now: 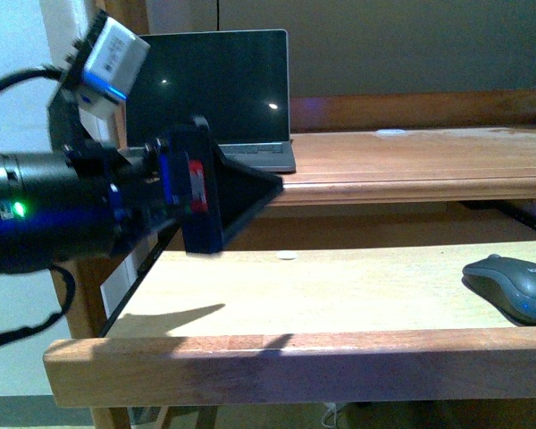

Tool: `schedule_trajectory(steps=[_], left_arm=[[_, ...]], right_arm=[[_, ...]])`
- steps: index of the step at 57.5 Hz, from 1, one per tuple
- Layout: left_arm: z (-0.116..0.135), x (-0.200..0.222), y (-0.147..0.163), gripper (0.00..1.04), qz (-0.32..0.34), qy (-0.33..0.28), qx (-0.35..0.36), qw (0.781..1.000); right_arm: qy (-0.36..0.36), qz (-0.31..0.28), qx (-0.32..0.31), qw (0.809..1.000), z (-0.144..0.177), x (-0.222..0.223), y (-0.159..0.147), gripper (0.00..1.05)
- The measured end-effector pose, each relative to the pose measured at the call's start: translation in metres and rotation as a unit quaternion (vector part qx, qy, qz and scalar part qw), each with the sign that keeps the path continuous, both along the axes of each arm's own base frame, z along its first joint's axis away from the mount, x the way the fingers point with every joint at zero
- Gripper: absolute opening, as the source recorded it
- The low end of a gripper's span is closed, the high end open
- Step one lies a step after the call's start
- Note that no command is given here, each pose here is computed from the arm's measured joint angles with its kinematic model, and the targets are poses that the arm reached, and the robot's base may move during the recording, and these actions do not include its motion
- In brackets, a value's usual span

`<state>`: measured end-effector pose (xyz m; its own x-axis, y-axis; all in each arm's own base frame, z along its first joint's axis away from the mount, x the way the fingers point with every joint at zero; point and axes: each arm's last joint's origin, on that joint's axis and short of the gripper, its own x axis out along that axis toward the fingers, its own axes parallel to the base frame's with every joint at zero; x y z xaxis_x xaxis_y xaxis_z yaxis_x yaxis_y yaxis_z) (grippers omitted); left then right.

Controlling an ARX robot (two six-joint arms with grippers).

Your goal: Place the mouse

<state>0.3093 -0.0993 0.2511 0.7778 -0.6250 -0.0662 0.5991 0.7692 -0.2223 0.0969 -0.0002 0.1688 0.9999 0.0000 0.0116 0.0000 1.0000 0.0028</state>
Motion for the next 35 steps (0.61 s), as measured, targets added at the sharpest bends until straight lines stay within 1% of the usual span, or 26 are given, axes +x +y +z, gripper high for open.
schedule_trajectory(steps=[6,11,14,16,20,23,31,33,35], left_arm=[[0.012,-0.012,0.012,0.97,0.082,-0.017,0.034,0.996],[0.018,-0.034,0.028,0.97,0.153,-0.049,0.067,0.985],[0.018,-0.049,0.038,0.97,0.181,-0.052,0.077,0.979],[0.016,-0.065,0.048,0.97,0.207,-0.062,0.084,0.973],[0.006,-0.098,0.063,0.97,0.227,-0.050,0.087,0.969],[-0.002,-0.118,0.070,0.97,0.233,-0.041,0.085,0.968],[-0.014,-0.153,0.079,0.97,0.252,-0.028,0.080,0.964],[-0.017,-0.161,0.080,0.93,0.273,-0.035,0.082,0.958],[-0.023,-0.172,0.081,0.86,0.301,-0.043,0.088,0.949]], right_arm=[[0.000,0.000,0.000,1.000,0.000,0.000,0.000,0.97],[0.000,0.000,0.000,1.000,0.000,0.000,0.000,0.97],[0.000,0.000,0.000,1.000,0.000,0.000,0.000,0.97],[0.000,0.000,0.000,1.000,0.000,0.000,0.000,0.97],[0.000,0.000,0.000,1.000,0.000,0.000,0.000,0.97],[0.000,0.000,0.000,1.000,0.000,0.000,0.000,0.97],[0.000,0.000,0.000,1.000,0.000,0.000,0.000,0.97],[0.000,0.000,0.000,1.000,0.000,0.000,0.000,0.97],[0.000,0.000,0.000,1.000,0.000,0.000,0.000,0.97]])
